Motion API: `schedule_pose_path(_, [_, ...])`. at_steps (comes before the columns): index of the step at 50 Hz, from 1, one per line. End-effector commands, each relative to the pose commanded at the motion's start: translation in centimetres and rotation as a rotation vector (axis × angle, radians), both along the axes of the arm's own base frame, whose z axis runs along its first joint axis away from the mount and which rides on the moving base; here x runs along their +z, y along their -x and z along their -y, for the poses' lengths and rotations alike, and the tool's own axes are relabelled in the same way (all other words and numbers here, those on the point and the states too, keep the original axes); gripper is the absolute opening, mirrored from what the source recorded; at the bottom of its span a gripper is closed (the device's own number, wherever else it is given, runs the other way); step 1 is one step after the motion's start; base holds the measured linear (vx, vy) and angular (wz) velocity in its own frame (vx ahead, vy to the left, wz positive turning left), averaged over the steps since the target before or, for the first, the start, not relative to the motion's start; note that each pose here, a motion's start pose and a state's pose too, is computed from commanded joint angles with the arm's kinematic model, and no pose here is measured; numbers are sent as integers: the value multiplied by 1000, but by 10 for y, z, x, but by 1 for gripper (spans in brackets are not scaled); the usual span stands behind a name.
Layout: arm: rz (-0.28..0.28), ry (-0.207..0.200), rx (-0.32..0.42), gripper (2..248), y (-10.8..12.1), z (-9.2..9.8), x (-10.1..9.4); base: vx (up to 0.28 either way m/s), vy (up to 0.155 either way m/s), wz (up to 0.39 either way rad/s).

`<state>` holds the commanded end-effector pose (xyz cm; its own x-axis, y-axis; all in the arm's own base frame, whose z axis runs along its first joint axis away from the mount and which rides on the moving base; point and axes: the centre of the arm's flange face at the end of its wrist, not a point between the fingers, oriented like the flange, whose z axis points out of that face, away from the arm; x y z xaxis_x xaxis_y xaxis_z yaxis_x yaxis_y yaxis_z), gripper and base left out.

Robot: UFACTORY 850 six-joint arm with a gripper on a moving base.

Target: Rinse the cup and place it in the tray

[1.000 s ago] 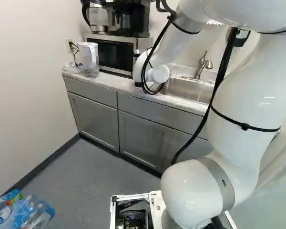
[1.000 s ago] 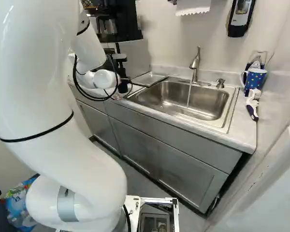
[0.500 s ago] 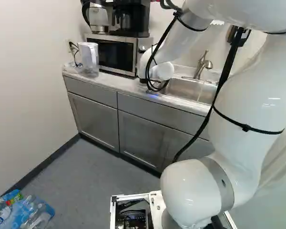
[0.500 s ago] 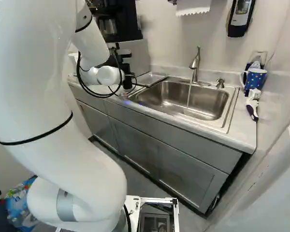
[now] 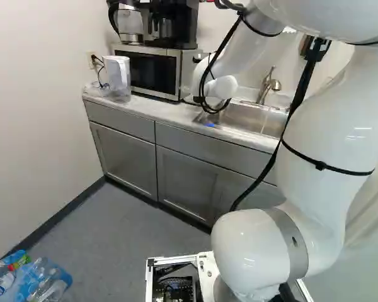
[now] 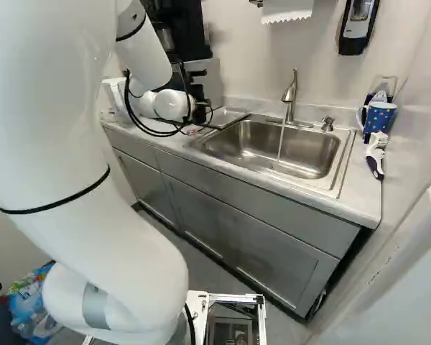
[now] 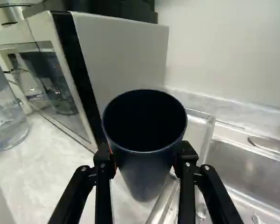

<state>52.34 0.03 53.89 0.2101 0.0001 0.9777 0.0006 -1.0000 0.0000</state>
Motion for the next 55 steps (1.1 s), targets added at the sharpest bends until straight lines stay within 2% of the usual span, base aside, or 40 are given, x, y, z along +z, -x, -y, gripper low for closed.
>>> schedule_pose_path(31, [66,3,-89,126,3,46,34,0,0,0])
schedule_pose_path(55, [65,5,-160,126,14,82,34,0,0,0])
